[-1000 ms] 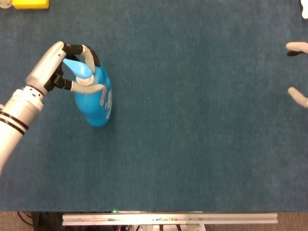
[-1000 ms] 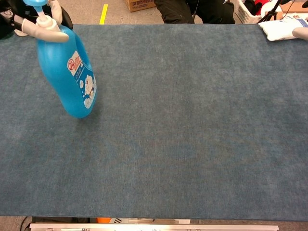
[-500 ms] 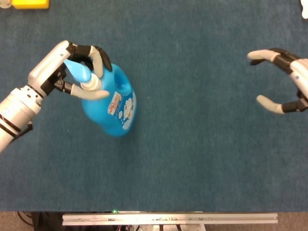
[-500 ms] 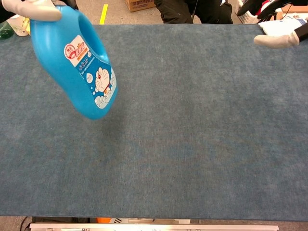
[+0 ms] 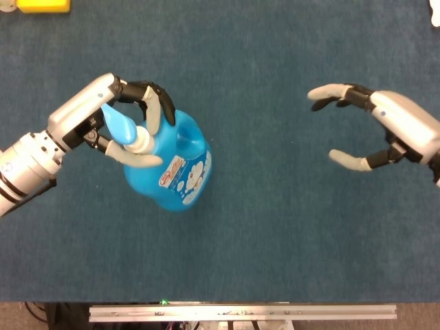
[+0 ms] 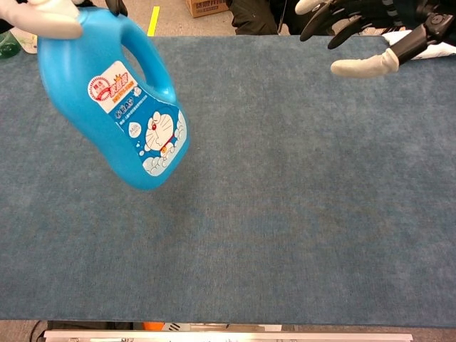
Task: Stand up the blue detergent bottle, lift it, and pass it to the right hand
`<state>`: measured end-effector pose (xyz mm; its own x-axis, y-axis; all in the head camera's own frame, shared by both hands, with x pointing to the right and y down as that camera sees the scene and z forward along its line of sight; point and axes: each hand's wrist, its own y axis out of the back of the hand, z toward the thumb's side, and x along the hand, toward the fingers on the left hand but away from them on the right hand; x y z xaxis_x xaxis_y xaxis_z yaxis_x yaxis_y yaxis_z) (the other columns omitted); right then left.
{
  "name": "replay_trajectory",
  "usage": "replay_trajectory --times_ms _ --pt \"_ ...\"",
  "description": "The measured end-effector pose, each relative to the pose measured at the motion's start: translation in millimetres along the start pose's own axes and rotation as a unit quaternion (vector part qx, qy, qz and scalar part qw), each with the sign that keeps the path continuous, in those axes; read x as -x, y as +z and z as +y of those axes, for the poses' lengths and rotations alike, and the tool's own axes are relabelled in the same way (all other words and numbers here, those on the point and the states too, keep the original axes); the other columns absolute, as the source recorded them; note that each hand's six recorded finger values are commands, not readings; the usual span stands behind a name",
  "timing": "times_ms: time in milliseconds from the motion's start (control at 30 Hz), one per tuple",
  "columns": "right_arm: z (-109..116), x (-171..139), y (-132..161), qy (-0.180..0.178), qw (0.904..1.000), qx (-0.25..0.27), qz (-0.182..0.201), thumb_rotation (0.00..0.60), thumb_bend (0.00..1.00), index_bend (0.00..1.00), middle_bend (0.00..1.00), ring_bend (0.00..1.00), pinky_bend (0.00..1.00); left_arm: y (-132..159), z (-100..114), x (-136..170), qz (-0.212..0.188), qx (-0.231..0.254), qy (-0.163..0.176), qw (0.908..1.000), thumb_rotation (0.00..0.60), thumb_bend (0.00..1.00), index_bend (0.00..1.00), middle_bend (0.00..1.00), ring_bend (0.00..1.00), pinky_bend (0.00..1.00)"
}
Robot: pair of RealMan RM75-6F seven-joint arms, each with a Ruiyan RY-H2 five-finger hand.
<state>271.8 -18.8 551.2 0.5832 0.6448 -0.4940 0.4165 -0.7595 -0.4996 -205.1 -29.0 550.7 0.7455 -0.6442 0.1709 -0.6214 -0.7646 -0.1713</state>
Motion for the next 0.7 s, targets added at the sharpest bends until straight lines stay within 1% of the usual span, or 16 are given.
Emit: replay_trajectory --times_ms 133,300,567,700 --pt "-5 7 5 0.019 0.9997 0.011 0.011 0.600 0.28 0.20 0.30 0.16 0.22 3 -4 -2 -0.013 0.002 -0.011 0.9998 0.600 0.19 0.66 0.63 0.44 0.60" --pt "-12 20 13 0.042 0.9986 0.009 0.030 0.600 0.28 0.20 0.30 0.16 0.22 7 -9 -6 -0.031 0.010 -0.022 0.9992 0.600 0.19 0.66 0.63 0.44 0.60" --pt "-23 38 22 0.059 0.9968 0.007 0.054 0.600 0.28 0.20 0.29 0.16 0.22 13 -19 -12 -0.049 0.025 -0.046 0.9974 0.600 0.20 0.66 0.63 0.44 0.60" --pt "-30 47 26 0.064 0.9959 0.015 0.062 0.600 0.25 0.20 0.29 0.16 0.22 14 -23 -13 -0.054 0.028 -0.055 0.9966 0.600 0.19 0.66 0.63 0.44 0.59"
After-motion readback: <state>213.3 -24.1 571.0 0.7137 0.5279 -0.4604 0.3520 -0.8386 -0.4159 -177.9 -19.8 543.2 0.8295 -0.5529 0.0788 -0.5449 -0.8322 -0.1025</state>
